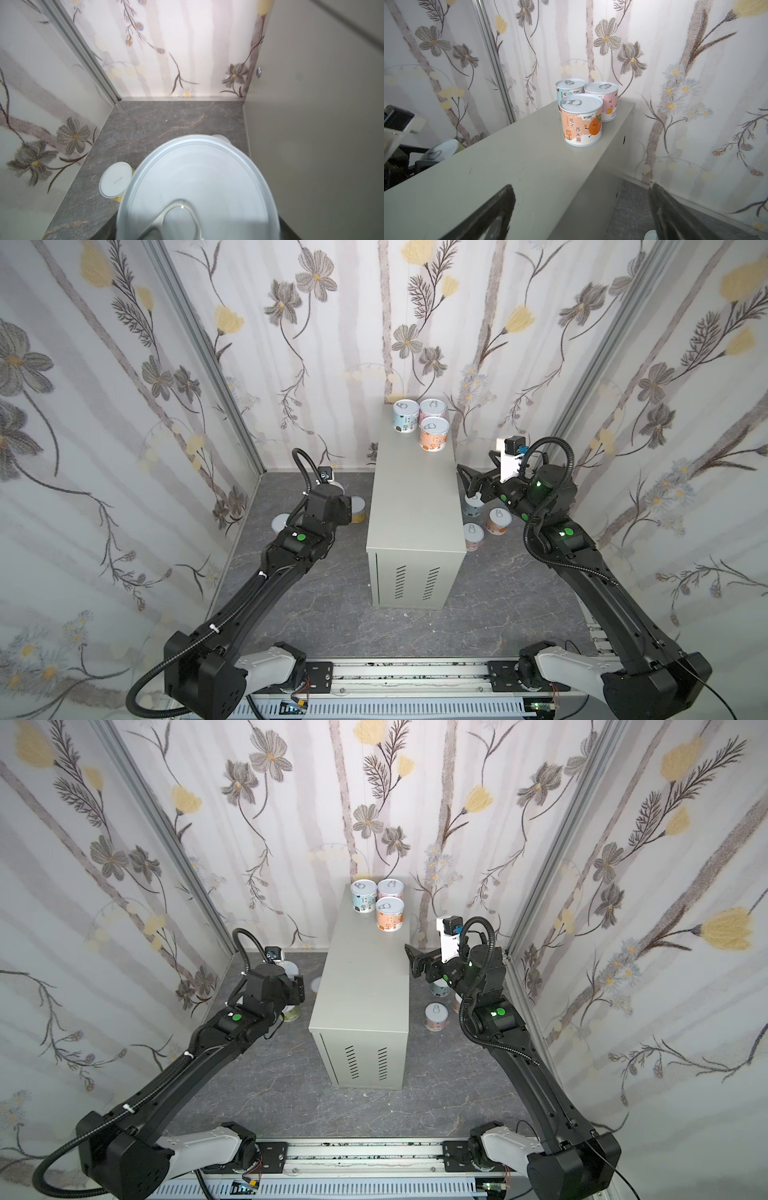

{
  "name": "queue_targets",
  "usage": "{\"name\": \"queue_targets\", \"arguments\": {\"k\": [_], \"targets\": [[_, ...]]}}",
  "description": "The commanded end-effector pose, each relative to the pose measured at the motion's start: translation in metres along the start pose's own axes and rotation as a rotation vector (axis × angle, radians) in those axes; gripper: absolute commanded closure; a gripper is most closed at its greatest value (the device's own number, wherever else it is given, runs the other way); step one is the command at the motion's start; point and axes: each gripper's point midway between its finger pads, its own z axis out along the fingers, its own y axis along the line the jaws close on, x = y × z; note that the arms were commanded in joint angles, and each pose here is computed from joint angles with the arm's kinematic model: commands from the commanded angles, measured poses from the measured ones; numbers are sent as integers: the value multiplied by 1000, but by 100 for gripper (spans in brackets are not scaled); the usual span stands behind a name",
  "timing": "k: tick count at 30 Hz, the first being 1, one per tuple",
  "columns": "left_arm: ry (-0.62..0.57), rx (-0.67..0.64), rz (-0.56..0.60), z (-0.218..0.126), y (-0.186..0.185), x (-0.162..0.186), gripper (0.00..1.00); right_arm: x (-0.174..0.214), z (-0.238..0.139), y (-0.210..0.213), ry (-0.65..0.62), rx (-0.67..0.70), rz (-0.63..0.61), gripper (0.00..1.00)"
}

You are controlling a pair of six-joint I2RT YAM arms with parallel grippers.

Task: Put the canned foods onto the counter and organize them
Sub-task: 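Lift the green-labelled can up toward the cabinet top with the left gripper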

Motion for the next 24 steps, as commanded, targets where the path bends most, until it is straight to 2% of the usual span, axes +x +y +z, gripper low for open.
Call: {"name": "queue_targets", "arguments": {"k": [1,8,15,20,24], "targets": [[-14,123,36,-24,-12,-27,45,-14,-10,14,-12,-55,-47,0],[-50,334,27,-78,-34,-77,48,-29,-23,40,-4,-149,-98,0],[-23,539,39,-121,-59,-98,48,-43,-37,59,-49,-209,-109,0],[-41,601,45,-141,-64,-108,49,-49,-46,72,-65,-251,-111,0],[-35,613,64,-143,-66,-108,50,-50,-51,85,-63,-301,-116,0]]}}
